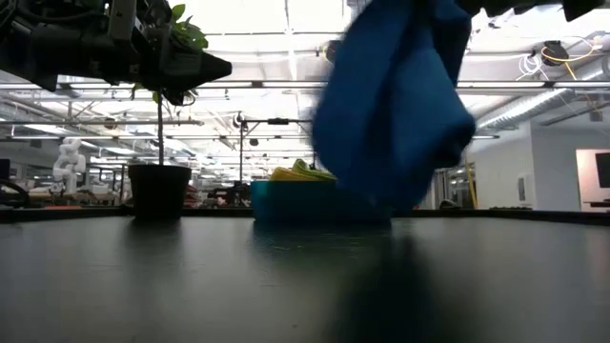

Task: Fold microfiber towels
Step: Fold the blue microfiber towel

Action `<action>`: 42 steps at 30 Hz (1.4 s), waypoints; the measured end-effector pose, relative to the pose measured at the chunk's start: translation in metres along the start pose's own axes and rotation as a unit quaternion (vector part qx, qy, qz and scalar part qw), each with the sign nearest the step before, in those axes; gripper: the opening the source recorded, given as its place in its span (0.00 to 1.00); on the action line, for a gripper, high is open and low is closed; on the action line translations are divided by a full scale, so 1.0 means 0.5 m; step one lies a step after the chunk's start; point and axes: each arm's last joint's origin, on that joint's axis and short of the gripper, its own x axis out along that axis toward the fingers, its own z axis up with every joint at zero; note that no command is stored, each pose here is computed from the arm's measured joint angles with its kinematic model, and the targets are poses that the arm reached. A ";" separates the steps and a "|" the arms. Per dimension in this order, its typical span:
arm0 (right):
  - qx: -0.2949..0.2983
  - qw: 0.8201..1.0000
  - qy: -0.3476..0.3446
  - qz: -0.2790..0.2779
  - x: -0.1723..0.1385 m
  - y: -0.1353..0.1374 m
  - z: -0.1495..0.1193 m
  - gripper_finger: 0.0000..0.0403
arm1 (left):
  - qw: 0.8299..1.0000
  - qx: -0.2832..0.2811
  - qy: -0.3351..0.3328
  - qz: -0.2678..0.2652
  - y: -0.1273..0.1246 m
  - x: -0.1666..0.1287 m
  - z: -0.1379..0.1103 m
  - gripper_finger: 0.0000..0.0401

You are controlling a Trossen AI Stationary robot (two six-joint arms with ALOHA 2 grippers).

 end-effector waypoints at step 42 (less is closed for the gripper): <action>-0.025 0.964 -0.022 -0.262 0.023 -0.065 0.000 0.01 | 0.991 -0.015 0.131 -0.016 -0.092 0.206 -0.061 0.51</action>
